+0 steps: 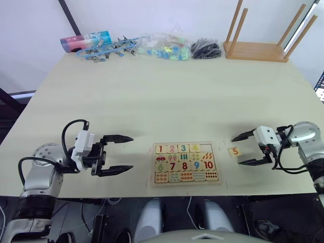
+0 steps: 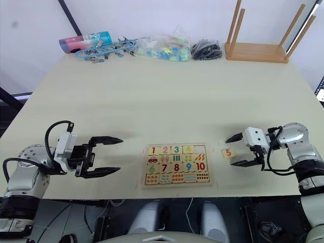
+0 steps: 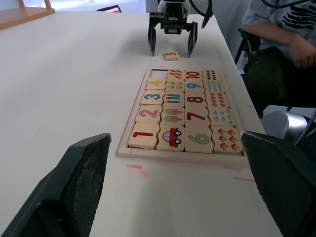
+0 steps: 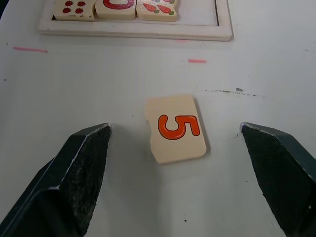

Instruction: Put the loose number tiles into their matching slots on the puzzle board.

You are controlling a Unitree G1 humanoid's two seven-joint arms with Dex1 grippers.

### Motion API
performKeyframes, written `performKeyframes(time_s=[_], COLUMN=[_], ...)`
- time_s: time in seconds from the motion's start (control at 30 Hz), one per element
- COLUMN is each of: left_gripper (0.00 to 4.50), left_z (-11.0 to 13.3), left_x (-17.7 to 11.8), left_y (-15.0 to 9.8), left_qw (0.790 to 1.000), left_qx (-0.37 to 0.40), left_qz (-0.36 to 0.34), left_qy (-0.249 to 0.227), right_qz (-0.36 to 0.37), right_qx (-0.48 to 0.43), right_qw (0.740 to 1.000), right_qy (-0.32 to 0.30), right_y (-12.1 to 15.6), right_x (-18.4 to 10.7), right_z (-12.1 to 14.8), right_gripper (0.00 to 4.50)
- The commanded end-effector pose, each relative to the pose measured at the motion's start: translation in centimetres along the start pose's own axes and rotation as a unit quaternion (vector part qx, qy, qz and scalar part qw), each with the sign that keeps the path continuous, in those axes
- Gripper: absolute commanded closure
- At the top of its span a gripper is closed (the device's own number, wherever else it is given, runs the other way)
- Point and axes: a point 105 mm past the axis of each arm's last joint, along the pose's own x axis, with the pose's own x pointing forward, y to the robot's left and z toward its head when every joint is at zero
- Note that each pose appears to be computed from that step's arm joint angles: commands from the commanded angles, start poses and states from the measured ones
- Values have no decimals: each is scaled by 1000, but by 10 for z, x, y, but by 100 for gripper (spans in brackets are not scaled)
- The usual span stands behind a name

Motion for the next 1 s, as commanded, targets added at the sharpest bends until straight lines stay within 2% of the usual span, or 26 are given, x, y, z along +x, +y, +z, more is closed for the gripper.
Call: performKeyframes(time_s=[0.03, 0.07, 0.1, 0.9, 1.0], left_gripper=[0, 0, 0, 0, 0], left_z=[10, 10, 10, 11, 11], left_x=[-3, -2, -2, 2, 2], left_y=[0, 0, 0, -1, -1], left_qw=[1000, 1000, 1000, 999, 999], left_qx=[24, 24, 24, 23, 23], left_qz=[-13, -13, -13, -22, -24], left_qy=[0, 0, 0, -3, -4], right_qz=[0, 0, 1, 12, 10], right_qx=[-6, -6, -4, 5, 8], right_qw=[1000, 1000, 1000, 1000, 1000], right_qy=[14, 15, 17, 2, 2], right_y=[-1, -1, -1, -3, -3], right_x=[-5, -5, -5, 1, 0], right_z=[-3, -4, -5, 2, 1], right_gripper=[171, 221, 252, 252, 319])
